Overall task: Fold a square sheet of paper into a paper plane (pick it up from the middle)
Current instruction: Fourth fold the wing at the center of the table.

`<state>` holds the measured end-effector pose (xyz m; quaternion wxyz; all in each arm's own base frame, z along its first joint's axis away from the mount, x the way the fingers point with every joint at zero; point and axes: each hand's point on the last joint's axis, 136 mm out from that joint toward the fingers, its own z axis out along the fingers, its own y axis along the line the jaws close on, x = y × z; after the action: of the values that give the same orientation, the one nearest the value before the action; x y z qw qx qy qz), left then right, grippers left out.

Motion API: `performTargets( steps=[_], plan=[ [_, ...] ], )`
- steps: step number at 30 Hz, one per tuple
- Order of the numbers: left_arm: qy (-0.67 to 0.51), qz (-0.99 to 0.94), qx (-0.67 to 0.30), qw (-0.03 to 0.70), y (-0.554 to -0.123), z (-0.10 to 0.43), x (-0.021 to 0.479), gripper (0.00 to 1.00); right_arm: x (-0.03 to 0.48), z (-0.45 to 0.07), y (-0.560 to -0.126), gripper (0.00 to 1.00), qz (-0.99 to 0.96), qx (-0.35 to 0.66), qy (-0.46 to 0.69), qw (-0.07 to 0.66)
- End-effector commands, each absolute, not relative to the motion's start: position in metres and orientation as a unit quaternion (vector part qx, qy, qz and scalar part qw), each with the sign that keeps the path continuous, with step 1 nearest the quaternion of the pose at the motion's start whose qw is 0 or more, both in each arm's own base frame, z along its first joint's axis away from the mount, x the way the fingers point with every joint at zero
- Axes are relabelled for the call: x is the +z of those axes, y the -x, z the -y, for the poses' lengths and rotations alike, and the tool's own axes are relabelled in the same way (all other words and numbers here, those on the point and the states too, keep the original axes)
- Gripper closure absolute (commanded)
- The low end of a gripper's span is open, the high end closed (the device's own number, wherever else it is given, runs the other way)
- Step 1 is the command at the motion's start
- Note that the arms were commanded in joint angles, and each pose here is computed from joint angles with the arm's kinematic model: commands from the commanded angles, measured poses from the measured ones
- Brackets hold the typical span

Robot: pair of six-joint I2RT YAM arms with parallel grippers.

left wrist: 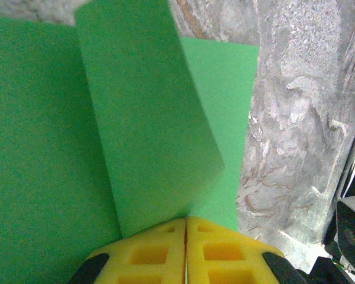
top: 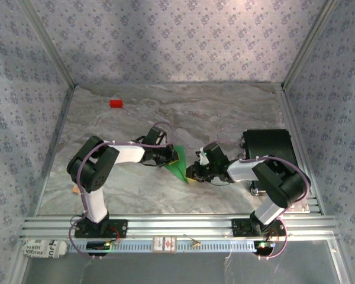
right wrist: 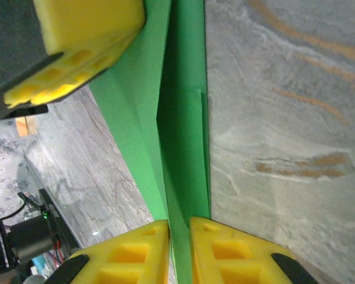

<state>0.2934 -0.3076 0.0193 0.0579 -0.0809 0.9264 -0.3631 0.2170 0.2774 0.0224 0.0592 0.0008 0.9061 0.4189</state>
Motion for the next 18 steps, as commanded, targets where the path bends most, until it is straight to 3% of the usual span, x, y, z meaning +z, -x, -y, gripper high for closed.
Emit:
performTargets(
  steps=[1,8,18],
  plan=[
    [0.092,-0.941,-0.324,0.023,-0.277,0.298,-0.007,0.91,-0.006,-0.256,-0.187,0.86,-0.933,0.360,-0.010,0.003],
    [0.093,-0.941,-0.324,0.023,-0.276,0.298,-0.007,0.92,-0.018,-0.252,-0.179,0.91,-0.938,0.346,-0.015,-0.018],
    [0.095,-0.942,-0.322,0.021,-0.276,0.297,-0.009,0.92,-0.003,-0.252,-0.177,0.85,-0.936,0.352,-0.001,-0.009]
  ],
)
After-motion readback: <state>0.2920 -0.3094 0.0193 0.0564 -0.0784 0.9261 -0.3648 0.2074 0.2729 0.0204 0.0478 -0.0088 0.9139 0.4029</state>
